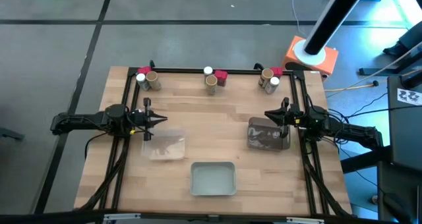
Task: Sort spices by type
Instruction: Put the white seasoning bottle into the black bin
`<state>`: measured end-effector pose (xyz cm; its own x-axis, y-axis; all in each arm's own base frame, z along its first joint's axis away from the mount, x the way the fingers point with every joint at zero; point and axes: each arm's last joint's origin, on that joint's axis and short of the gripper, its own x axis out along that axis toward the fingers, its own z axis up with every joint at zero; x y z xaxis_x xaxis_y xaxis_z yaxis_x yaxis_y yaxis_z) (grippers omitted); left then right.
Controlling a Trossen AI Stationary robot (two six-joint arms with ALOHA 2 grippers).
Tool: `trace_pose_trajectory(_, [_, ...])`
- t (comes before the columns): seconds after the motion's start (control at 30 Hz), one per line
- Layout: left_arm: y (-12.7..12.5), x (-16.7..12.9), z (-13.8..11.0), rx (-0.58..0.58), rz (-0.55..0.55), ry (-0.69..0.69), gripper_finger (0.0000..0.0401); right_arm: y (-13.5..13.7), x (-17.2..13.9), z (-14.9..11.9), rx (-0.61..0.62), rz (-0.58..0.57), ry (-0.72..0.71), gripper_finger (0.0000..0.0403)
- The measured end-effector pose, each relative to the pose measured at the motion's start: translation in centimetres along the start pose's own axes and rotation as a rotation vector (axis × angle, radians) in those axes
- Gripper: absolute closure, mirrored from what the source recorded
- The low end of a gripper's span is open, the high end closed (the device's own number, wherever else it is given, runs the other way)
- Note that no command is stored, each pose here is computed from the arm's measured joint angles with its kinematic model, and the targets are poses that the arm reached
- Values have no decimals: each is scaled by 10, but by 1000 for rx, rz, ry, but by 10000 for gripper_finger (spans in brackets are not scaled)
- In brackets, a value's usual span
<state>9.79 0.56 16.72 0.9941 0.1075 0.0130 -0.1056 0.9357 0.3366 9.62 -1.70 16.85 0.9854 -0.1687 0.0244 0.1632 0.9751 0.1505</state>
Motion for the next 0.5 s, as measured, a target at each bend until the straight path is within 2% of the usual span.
trace_pose_trajectory(0.27, [0, 0, 0, 4, 1, 0, 388, 0, 0, 4, 21, -6, -41, 370])
trace_pose_trajectory(0.4, [0, 0, 0, -14, 2, -1, 388, -1, -1, 11, 33, -82, -124, 370])
trace_pose_trajectory(0.5, [1, 0, 2, -61, 8, -16, 388, -4, -1, 14, 32, -204, -136, 370])
